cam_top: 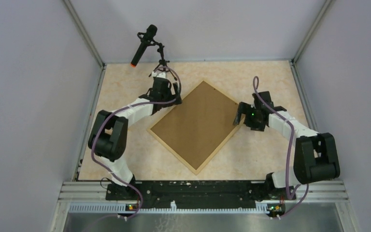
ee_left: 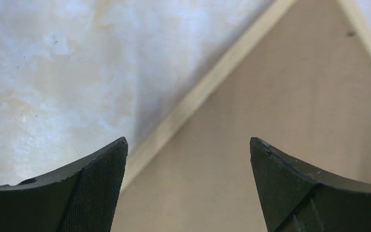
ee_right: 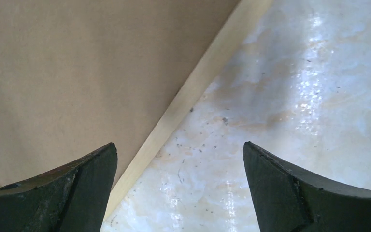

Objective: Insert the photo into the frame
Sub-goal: Adjust the photo frame at the center of the board.

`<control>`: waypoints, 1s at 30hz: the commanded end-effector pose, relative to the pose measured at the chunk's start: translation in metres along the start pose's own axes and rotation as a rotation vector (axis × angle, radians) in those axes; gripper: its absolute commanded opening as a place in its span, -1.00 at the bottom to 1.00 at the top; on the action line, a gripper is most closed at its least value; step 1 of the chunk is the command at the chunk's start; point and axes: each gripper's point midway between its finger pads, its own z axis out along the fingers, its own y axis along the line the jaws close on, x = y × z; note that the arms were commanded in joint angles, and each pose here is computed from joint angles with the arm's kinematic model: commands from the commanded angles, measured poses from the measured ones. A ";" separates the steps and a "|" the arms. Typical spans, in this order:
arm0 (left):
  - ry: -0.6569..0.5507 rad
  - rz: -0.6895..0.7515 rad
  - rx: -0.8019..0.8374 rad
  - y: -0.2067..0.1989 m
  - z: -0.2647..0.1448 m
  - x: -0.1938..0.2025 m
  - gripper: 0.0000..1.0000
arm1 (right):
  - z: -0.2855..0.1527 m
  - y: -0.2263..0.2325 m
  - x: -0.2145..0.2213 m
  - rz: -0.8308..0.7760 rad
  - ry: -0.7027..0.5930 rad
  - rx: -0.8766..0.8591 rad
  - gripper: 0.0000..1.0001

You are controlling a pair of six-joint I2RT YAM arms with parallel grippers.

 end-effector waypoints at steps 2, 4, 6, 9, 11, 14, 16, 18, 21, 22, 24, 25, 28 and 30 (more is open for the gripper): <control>0.043 -0.035 0.150 -0.014 0.026 -0.004 0.97 | 0.003 0.017 -0.020 0.045 -0.072 -0.174 0.97; 0.098 -0.056 0.162 -0.013 0.032 0.014 0.97 | 0.010 0.022 -0.016 0.032 -0.036 -0.207 0.97; 0.157 -0.102 0.167 -0.010 0.032 0.036 0.97 | 0.018 0.027 -0.014 0.033 -0.019 -0.240 0.98; 0.191 -0.163 0.259 -0.021 0.014 0.054 0.97 | 0.027 0.031 -0.015 0.034 -0.010 -0.266 0.97; 0.219 -0.196 0.309 -0.023 -0.005 0.073 0.97 | 0.029 0.035 -0.017 0.028 -0.002 -0.286 0.97; 0.279 -0.218 0.345 -0.024 -0.038 0.105 0.96 | 0.025 0.046 -0.014 0.013 0.017 -0.343 0.94; 0.300 -0.219 0.339 -0.022 -0.059 0.123 0.96 | 0.021 0.059 -0.008 0.001 0.036 -0.400 0.91; 0.293 -0.185 0.345 -0.022 -0.077 0.139 0.96 | 0.019 0.068 -0.002 -0.019 0.047 -0.418 0.89; 0.268 -0.155 0.252 0.001 -0.085 0.150 0.96 | 0.020 0.058 0.003 -0.018 0.055 -0.340 0.83; 0.261 -0.147 0.237 0.006 -0.087 0.152 0.97 | 0.019 0.051 0.003 -0.018 0.048 -0.302 0.83; 0.250 -0.137 0.228 0.014 -0.090 0.158 0.96 | 0.014 0.033 0.002 -0.004 0.041 -0.217 0.82; 0.240 -0.135 0.242 0.014 -0.092 0.159 0.96 | 0.009 0.027 -0.001 0.006 0.029 -0.199 0.81; 0.203 -0.121 0.252 0.016 -0.092 0.157 0.96 | -0.005 0.011 -0.007 0.057 0.003 -0.204 0.73; 0.213 -0.122 0.246 0.018 -0.089 0.160 0.96 | -0.011 0.002 -0.011 0.087 -0.014 -0.200 0.67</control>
